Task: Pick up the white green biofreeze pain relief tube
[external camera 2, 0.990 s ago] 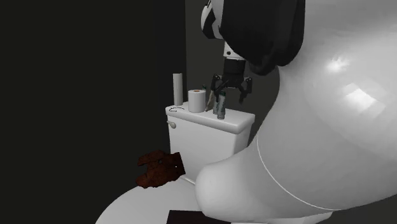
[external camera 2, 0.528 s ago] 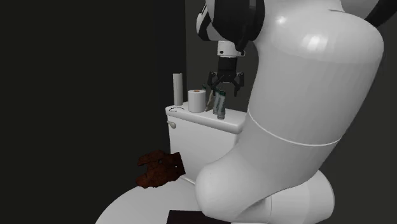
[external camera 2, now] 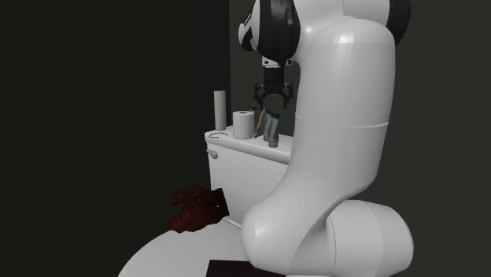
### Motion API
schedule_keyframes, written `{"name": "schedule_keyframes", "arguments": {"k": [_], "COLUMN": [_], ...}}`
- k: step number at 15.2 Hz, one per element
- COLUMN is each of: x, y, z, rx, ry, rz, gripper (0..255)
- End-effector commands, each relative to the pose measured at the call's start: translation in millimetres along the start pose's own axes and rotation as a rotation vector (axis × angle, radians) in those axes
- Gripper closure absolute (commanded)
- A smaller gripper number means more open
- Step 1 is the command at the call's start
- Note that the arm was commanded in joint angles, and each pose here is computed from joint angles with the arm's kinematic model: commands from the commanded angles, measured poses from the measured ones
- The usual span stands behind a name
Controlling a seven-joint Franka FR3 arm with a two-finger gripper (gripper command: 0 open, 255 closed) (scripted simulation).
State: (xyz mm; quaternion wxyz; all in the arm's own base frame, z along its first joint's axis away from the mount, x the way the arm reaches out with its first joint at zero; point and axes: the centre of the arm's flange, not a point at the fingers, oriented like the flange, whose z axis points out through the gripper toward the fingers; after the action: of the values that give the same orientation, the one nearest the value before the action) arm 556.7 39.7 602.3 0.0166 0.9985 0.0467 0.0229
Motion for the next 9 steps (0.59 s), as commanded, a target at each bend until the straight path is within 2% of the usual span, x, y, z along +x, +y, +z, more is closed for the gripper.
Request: {"name": "schedule_keyframes", "arguments": {"k": [1, 3, 9], "x": [24.2, 40.8, 39.4], "y": [-3.6, -5.3, -6.4], "z": [-2.2, -3.5, 28.1], "rx": [-0.016, -0.026, -0.026], "ry": [0.001, 0.001, 0.001], "rz": [-0.003, -0.005, -0.005], "gripper": [0, 0, 0]}}
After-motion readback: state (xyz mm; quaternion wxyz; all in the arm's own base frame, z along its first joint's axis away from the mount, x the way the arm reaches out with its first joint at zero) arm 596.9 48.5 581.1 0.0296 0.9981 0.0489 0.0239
